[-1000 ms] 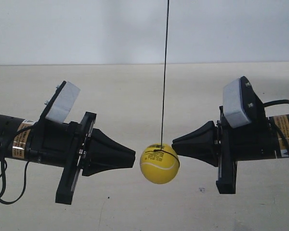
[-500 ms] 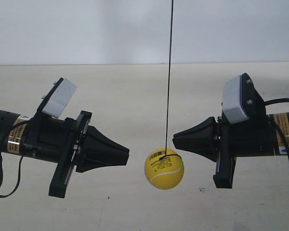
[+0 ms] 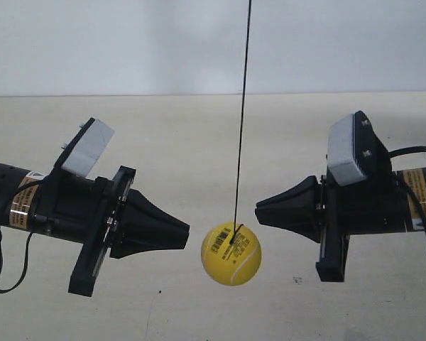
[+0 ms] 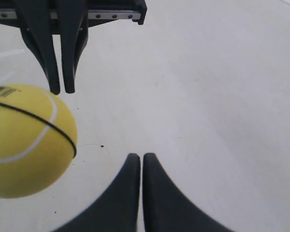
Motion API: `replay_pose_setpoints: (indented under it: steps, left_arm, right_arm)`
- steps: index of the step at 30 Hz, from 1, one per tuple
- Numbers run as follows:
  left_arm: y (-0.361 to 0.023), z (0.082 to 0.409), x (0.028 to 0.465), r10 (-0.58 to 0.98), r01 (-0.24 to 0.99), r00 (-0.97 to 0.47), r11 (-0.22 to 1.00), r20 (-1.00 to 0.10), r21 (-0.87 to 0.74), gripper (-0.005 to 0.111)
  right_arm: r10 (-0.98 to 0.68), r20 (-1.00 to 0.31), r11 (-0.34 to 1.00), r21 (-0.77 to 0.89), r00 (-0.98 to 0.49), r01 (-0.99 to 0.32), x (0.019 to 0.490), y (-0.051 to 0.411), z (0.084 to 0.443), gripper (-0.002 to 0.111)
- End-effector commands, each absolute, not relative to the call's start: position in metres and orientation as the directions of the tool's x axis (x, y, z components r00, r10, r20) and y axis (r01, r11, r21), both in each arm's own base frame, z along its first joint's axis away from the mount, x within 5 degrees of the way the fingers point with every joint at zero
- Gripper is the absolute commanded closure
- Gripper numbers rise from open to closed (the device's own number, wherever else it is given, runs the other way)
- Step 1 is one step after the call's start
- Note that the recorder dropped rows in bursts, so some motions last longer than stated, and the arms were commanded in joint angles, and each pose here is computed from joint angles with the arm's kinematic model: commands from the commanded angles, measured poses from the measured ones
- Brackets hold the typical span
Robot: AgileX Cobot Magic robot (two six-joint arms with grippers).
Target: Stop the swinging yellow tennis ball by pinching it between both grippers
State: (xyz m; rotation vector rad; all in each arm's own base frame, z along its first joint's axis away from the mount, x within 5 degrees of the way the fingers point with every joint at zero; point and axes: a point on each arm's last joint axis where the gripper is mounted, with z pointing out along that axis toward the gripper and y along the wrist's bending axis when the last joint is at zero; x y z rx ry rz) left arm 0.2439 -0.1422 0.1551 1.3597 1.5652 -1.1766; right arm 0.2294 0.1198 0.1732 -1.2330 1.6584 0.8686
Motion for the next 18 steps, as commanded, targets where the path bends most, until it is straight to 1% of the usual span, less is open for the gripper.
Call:
replay_pose_setpoints:
  steps: [1, 7, 18]
  left_arm:
    - [-0.1420, 0.1583, 0.2438, 0.301, 0.986, -0.162, 0.011, -0.940, -0.166, 0.102]
    - [-0.1420, 0.1586, 0.2442, 0.297, 0.988, -0.153, 0.012, -0.943, -0.156, 0.102]
    - [-0.1428, 0.1593, 0.2452, 0.287, 0.987, -0.158, 0.023, -0.945, -0.158, 0.102]
  right_arm:
    - [-0.363, -0.923, 0.255, 0.038, -0.132, -0.966, 0.2283, 0.1190, 0.1743, 0.108]
    - [-0.351, -0.926, 0.225, 0.058, -0.137, -0.973, 0.2252, 0.1202, 0.1754, 0.108]
    - [-0.349, -0.925, 0.225, 0.071, -0.148, -0.972, 0.2249, 0.1202, 0.1754, 0.108]
